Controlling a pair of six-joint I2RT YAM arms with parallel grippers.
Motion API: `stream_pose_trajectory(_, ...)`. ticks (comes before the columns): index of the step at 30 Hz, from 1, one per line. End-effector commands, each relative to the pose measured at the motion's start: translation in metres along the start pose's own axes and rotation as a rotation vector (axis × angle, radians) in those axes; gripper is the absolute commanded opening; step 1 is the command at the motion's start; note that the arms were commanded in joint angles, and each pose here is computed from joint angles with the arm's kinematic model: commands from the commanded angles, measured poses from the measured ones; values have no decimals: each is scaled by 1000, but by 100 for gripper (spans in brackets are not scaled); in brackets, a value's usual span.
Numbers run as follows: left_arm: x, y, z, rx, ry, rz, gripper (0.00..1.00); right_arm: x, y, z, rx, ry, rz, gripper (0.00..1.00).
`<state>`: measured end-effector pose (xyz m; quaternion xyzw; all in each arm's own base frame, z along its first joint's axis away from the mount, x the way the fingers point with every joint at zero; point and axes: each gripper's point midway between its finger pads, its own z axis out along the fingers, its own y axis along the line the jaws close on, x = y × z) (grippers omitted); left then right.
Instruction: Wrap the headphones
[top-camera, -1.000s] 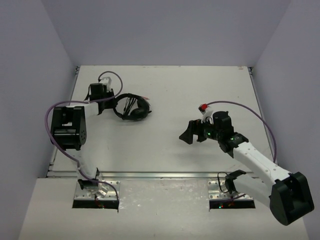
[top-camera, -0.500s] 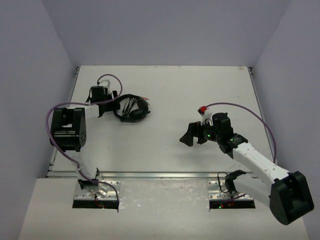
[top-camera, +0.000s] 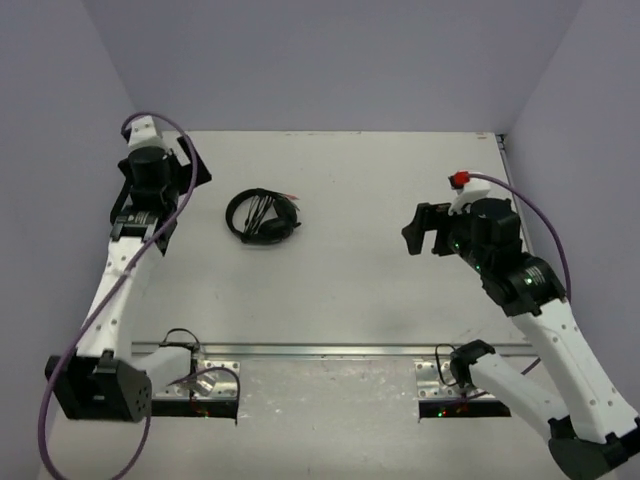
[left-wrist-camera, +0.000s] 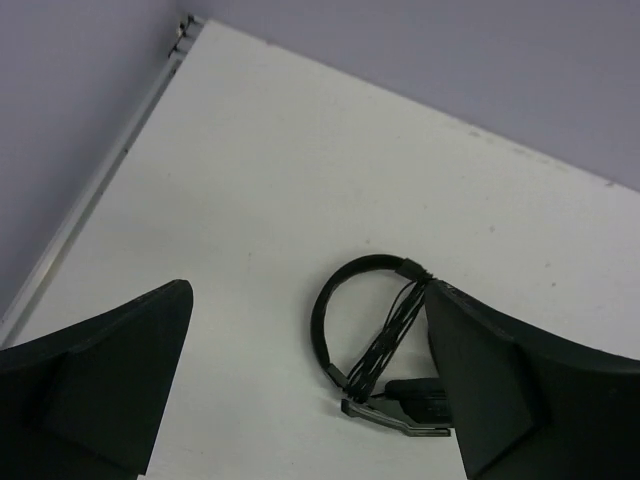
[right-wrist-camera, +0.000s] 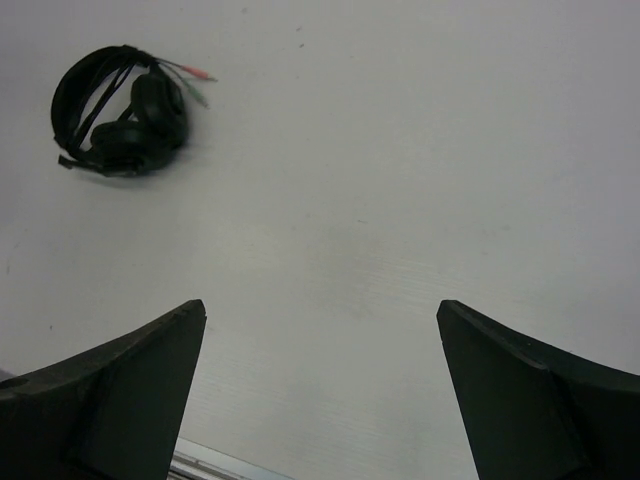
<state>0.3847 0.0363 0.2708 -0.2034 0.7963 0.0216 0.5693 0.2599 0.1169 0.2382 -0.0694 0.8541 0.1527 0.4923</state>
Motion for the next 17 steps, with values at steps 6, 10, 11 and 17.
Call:
stream_pose_trajectory(6, 14, 31, -134, 101, -126, -46, 100, -1, -61, -93, 328, 12, -86, 99)
stream_pose_trajectory(10, 12, 46, -165, 73, -184, -38, 100, 11, -62, -102, 311, -7, -101, 99)
stream_pose_trajectory(11, 12, 41, -169, 103, -184, -36, 100, 16, -63, -100, 306, -11, -96, 99)
stream_pose_trajectory(17, 15, 36, -170, 131, -163, -38, 100, 22, -52, -85, 241, -18, -64, 99)
